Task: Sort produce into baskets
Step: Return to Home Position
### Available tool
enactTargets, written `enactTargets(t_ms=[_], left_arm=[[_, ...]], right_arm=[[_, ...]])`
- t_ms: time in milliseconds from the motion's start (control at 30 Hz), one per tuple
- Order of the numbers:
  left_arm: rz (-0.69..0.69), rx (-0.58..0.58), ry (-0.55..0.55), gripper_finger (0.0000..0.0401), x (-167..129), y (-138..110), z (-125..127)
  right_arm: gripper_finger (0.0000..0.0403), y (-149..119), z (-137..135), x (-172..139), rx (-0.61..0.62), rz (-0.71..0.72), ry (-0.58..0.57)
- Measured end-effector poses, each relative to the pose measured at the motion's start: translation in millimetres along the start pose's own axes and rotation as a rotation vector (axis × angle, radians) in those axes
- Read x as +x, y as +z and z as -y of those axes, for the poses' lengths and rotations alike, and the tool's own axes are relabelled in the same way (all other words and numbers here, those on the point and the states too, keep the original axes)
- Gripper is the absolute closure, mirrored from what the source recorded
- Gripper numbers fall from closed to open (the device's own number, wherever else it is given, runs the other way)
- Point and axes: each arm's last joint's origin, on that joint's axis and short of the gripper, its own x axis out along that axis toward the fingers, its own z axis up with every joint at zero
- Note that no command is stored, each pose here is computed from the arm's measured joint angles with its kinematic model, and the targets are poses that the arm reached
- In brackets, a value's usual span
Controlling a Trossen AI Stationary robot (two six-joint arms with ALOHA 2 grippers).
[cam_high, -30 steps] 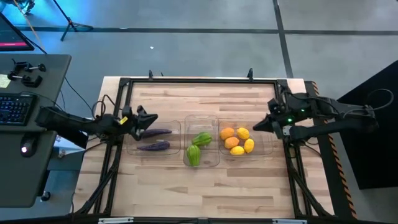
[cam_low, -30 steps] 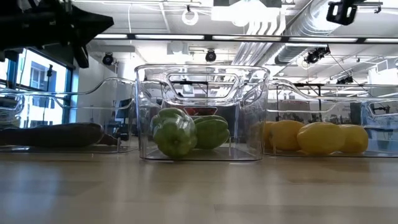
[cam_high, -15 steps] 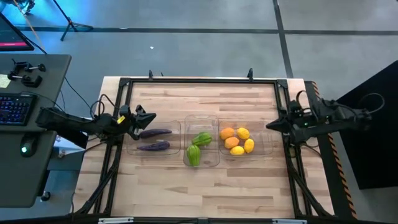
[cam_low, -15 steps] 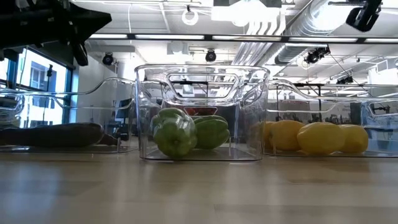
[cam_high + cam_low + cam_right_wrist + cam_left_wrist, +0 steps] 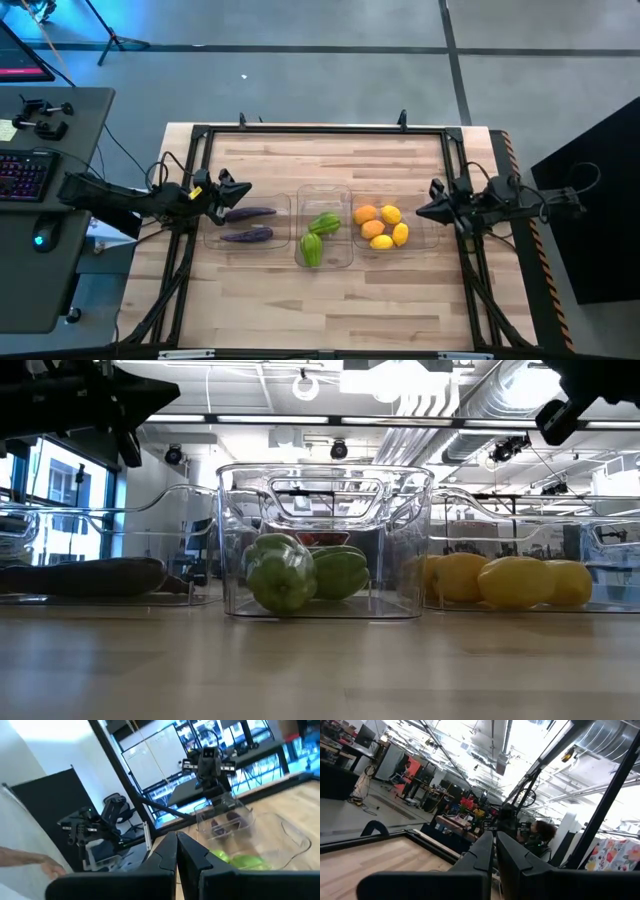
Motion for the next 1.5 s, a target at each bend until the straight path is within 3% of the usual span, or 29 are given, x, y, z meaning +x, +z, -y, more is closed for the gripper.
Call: enactTargets(t_ms=[233, 633, 1133, 1267, 1500], left_arm=[[0.0, 0.0, 0.0, 0.0391, 0, 0, 0], [-0.014, 0.005, 0.005, 0.0391, 0, -1, 0], [-0.071, 0.029, 0.028, 0.0391, 0, -7, -3], [-0.073, 0.03, 0.028, 0.0391, 0, -7, -3], [-0.086, 0.035, 0.034, 0.0391, 0, -9, -4]], right_arm=[[0.0403, -17, 9, -3, -0.062, 0.081, 0.046], [0.0403, -28, 15, -4, -0.158, 0.037, 0.066], [0.0403, -55, 28, 2, -0.15, 0.017, 0.096], [0.0403, -55, 31, 3, -0.196, 0.018, 0.057], [0.0403, -63, 39, 3, -0.133, -0.052, -0.085]])
